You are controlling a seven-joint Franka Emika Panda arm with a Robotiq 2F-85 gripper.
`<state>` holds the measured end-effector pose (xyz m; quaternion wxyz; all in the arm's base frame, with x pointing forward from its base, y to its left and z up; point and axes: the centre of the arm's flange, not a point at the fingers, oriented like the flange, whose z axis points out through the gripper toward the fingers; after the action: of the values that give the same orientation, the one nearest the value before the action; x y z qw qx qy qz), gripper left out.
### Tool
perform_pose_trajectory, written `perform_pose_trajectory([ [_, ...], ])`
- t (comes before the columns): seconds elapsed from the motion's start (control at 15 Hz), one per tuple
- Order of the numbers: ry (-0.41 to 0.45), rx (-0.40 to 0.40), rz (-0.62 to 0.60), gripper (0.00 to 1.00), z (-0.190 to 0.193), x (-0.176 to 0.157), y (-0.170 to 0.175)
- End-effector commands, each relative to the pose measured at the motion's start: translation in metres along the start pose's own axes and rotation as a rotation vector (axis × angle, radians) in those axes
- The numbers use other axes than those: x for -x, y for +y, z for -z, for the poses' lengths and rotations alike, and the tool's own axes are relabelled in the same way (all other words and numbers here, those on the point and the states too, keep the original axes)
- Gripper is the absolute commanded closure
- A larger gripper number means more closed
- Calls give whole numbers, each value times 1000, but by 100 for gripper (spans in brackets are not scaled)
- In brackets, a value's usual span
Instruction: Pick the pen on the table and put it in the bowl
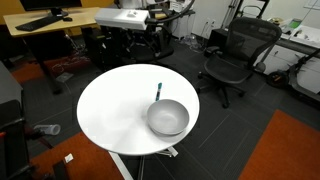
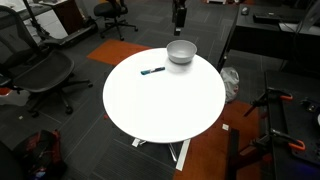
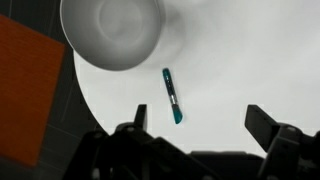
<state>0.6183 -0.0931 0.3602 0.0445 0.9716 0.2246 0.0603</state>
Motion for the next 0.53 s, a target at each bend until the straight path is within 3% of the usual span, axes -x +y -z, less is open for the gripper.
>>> perform_pose_trajectory([
  [0.0, 9, -25, 64, 0, -34, -28, 20],
  [0.47, -5, -73, 123, 0, -102, -55, 32],
])
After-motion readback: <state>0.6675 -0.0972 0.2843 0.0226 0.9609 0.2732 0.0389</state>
